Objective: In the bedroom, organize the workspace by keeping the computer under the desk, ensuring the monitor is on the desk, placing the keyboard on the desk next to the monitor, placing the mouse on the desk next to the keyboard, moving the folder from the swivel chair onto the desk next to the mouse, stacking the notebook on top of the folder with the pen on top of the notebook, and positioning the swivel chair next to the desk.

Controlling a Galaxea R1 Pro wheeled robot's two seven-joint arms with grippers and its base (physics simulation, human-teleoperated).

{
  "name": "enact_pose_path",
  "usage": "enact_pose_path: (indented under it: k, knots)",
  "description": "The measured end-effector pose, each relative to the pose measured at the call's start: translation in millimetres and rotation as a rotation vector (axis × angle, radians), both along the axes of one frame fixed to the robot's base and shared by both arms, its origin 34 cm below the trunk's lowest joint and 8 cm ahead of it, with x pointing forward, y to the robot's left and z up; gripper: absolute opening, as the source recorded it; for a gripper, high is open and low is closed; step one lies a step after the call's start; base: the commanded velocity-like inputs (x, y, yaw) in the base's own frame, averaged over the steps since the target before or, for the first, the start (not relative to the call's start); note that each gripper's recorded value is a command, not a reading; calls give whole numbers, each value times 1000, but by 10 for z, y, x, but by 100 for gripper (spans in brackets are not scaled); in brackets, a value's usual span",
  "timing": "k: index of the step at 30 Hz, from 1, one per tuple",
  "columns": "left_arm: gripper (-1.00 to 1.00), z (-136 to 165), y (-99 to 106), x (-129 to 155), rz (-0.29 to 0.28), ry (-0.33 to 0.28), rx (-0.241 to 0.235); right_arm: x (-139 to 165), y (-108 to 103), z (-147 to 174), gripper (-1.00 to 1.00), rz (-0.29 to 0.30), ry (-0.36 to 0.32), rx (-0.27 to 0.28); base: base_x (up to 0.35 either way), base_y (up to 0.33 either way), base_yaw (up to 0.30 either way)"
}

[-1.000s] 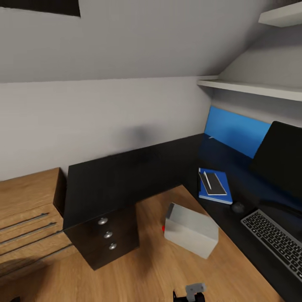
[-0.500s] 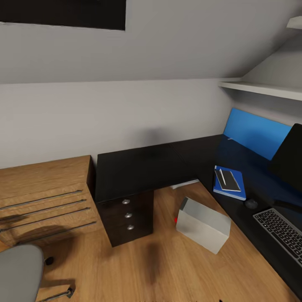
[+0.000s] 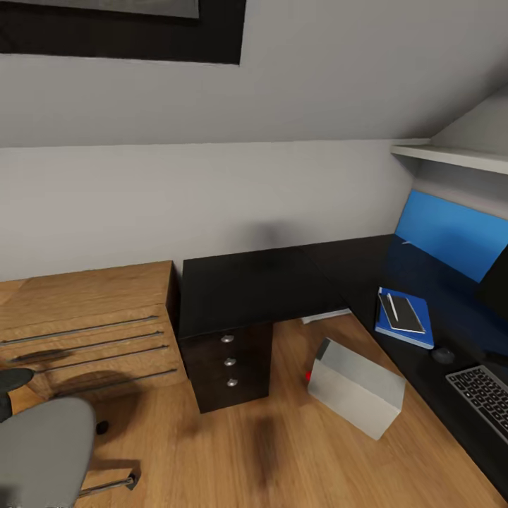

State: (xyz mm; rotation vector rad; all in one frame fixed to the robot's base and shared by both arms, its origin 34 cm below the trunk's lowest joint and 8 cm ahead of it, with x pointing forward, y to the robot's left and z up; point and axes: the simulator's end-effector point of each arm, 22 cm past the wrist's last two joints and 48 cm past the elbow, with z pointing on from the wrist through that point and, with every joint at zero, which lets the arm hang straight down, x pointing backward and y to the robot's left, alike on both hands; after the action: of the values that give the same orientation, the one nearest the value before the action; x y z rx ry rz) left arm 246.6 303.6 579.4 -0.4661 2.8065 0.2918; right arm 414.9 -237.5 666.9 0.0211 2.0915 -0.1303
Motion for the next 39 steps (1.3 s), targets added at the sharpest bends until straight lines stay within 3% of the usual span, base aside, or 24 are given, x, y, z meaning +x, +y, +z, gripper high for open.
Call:
enact_pose_path:
  k: [7,15,20,39]
  knots:
    - [100,14,3,49,-2,-17,1,22,-35,34,100,-15,-13,-8,-77,-60,138]
    - [100,30,0,95,-9,-29,2,52,-39,70,100,-19,-25,-10,-112,-277,133]
    - [100,20,8,41,-10,-19,2,57,-161,106,100,-70,-34,-39,-6,-236,132]
    - [100,46,-3,114,-10,-41,0,120,-218,190,100,-92,-61,-51,0,-16,132]
